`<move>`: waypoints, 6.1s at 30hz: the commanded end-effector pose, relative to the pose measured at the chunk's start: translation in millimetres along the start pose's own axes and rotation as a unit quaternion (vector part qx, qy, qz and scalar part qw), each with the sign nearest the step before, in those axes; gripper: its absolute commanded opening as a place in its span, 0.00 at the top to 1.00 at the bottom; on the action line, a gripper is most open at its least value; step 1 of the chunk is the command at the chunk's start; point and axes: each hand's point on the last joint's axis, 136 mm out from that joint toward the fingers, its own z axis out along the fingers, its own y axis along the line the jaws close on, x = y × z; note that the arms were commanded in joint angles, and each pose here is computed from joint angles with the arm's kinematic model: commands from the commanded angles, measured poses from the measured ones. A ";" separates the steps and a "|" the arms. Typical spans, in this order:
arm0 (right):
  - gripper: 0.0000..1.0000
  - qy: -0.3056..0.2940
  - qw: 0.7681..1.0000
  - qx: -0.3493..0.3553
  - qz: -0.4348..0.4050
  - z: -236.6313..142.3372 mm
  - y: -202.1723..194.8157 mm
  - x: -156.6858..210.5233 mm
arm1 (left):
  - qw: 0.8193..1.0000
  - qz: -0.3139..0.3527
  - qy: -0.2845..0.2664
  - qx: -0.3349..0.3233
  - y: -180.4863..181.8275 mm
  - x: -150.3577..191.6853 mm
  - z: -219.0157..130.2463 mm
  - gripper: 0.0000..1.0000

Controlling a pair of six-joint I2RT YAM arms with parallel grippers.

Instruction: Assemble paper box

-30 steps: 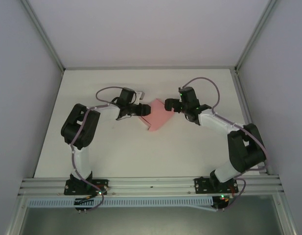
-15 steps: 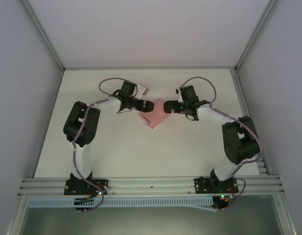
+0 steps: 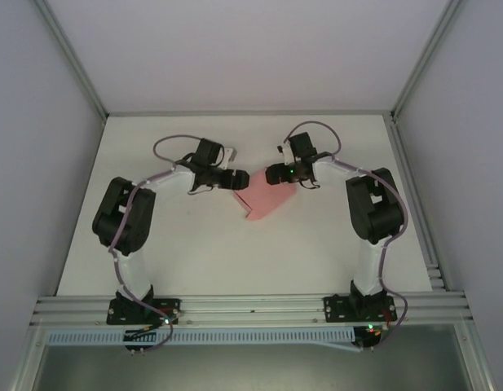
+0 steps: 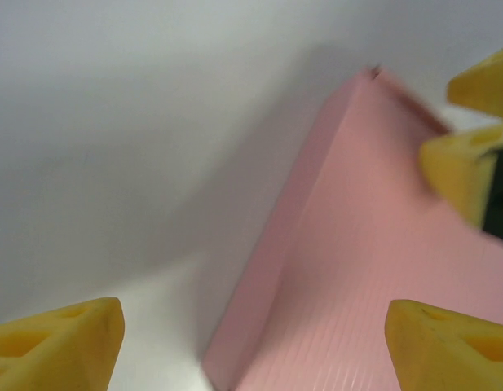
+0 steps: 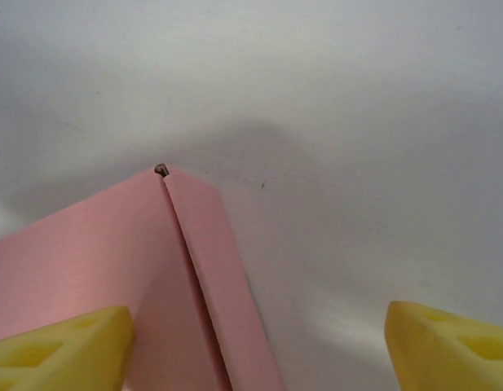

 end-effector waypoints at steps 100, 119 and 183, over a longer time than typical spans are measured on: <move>0.60 0.034 0.817 -0.259 0.514 -154.9 51.0 14.8 | 0.813 0.546 -0.193 -0.058 -157.9 26.5 -84.9 0.00; 0.61 0.109 0.776 -0.298 0.545 -159.1 67.4 29.9 | 0.798 0.553 -0.185 -0.151 -133.8 14.1 -60.9 0.26; 0.48 -0.002 0.978 -0.142 -0.153 -125.0 39.6 51.3 | 0.815 0.541 0.200 0.041 -78.6 97.0 -9.1 0.48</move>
